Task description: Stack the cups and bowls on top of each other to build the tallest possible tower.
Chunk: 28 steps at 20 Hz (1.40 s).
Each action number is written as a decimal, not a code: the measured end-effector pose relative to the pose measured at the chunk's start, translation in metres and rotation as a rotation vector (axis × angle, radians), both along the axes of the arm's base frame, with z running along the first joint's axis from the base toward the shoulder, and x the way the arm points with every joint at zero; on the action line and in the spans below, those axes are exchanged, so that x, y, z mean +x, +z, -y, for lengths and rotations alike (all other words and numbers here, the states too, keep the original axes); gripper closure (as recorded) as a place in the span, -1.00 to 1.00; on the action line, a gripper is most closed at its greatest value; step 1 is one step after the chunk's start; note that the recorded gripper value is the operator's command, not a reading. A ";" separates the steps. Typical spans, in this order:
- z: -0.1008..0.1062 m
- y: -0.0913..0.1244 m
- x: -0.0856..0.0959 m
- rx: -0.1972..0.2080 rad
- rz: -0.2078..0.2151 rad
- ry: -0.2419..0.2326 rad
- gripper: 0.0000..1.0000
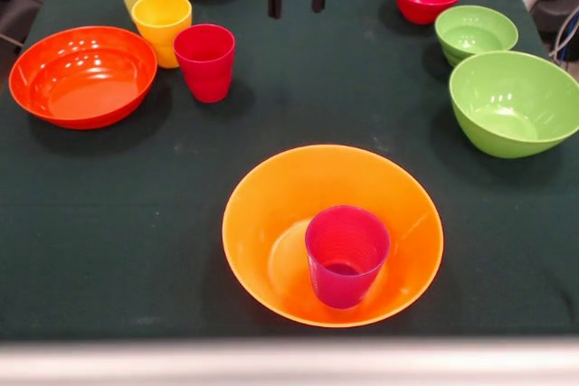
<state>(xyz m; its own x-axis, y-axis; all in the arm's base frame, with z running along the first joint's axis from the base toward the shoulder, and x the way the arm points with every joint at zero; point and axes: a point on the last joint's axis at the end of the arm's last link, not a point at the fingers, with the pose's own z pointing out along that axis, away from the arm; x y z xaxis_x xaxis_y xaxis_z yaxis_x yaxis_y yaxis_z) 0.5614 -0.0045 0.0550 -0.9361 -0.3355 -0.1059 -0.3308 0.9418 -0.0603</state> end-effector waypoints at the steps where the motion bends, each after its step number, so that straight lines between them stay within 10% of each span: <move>1: 0.002 -0.005 -0.001 0.001 -0.004 -0.005 -1.00; 28: 0.031 -0.046 -0.008 -0.055 -0.052 -0.044 -1.00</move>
